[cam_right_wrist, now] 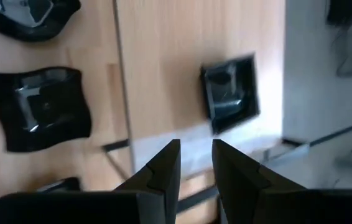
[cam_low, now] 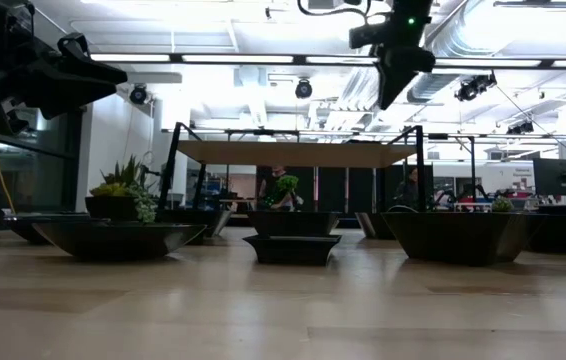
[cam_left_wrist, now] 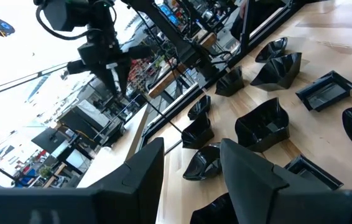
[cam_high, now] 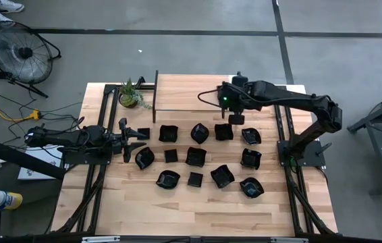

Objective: Pick & Place Mini shaped plates
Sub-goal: Put the black leaf-shaped plate on the shelf

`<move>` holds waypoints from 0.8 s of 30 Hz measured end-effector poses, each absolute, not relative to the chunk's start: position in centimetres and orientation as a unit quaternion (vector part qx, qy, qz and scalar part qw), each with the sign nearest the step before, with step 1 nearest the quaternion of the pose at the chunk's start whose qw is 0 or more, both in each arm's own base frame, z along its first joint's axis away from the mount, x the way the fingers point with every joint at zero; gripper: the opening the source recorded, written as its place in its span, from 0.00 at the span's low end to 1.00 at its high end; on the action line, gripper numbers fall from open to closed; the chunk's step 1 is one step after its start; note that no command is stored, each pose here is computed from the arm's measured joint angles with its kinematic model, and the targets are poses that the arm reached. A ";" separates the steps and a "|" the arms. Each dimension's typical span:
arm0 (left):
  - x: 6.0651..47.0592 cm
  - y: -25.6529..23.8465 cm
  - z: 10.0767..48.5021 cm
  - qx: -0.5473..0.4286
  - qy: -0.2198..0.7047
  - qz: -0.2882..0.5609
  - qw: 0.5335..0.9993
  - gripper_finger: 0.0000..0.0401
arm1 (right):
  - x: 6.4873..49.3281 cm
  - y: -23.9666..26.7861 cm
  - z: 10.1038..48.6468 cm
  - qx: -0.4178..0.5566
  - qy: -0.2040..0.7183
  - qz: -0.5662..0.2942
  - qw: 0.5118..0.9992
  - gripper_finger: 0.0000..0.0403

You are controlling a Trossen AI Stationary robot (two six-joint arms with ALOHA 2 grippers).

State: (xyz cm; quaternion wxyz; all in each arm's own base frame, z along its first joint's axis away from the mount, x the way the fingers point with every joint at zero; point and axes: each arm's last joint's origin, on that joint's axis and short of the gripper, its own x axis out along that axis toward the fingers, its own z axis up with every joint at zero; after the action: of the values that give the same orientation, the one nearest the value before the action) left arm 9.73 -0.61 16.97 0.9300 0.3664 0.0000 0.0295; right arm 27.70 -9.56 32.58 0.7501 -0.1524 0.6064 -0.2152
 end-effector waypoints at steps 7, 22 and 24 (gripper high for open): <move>9.7 -0.6 17.0 0.366 0.000 0.030 0.930 0.38 | 26.2 -8.7 32.0 -0.037 0.649 -0.239 0.721 0.22; 9.7 -0.6 17.0 0.366 0.000 0.030 0.930 0.38 | 23.5 -6.9 27.8 0.174 0.682 -0.201 0.682 0.22; 9.7 -0.6 17.0 0.366 0.000 0.030 0.930 0.38 | 22.8 -6.6 26.7 0.190 0.681 -0.204 0.677 0.22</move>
State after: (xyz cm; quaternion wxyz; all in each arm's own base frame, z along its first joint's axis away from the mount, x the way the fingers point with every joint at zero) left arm 9.73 -0.61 16.98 0.9300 0.3663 -0.0001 0.0298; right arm 22.77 -6.59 26.75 0.6772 0.1903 0.6807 -0.2044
